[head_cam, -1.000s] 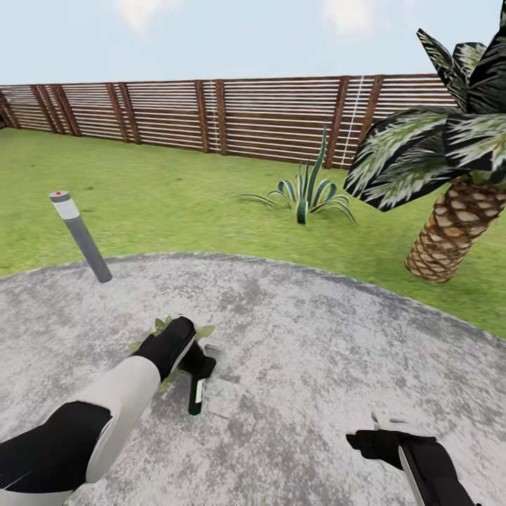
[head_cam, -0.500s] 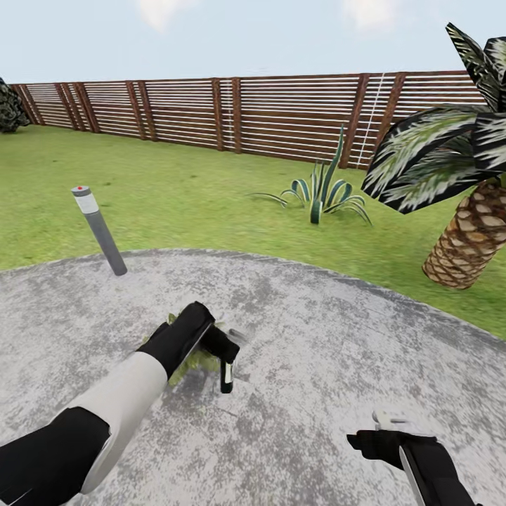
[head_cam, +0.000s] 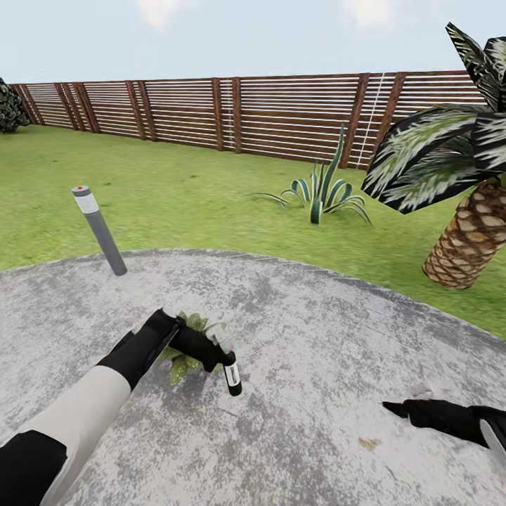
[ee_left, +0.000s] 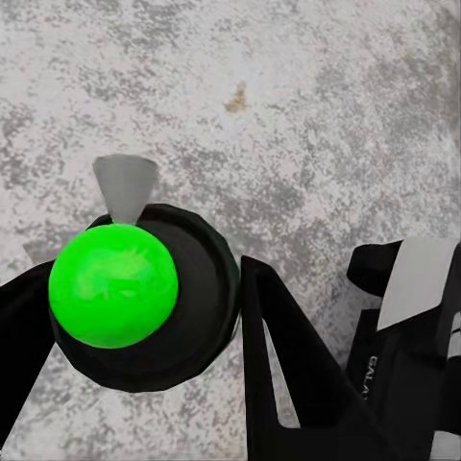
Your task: Pick up the pesticide atomizer in the garden and spray insectifuge to fully cover both potted plants in the garden.
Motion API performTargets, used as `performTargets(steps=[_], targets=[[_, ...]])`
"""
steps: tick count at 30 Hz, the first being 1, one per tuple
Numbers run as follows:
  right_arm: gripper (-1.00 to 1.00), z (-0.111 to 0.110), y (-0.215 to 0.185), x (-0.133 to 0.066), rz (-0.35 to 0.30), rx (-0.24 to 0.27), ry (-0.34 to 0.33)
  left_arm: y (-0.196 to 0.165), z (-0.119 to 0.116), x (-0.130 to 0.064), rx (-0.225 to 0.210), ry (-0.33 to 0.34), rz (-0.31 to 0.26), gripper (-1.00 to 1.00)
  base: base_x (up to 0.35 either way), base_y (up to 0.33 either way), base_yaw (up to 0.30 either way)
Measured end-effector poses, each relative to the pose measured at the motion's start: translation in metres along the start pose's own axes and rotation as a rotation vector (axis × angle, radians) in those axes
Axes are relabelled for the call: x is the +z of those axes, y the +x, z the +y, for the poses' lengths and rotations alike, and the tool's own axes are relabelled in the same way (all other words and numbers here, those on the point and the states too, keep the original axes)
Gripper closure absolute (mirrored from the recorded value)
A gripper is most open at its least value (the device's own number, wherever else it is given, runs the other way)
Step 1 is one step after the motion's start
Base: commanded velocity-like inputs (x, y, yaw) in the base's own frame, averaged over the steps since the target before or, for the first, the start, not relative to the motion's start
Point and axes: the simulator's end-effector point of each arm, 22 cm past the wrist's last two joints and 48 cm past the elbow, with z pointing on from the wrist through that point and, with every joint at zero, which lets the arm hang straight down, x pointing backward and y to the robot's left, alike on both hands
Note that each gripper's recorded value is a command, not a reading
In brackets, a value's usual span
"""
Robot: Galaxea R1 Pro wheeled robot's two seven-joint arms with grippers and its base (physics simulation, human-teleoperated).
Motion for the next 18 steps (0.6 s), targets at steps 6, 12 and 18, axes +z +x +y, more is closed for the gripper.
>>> performTargets(steps=[6,12,18], targets=[[-1.00,0.027,-0.030,-0.035,-0.088,-0.132,-0.246,-0.002,-0.018,0.000,0.064,0.079,-0.014,1.00,0.000,0.000,0.000],[-1.00,0.015,-0.040,-0.059,-0.086,-0.201,-0.269,-0.007,-0.022,0.001,0.088,0.093,-0.003,1.00,0.000,0.000,0.000],[-1.00,0.026,-0.055,-0.069,-0.113,-0.257,-0.276,-0.071,-0.060,0.022,0.191,0.143,-0.041,1.00,0.000,0.000,0.000]])
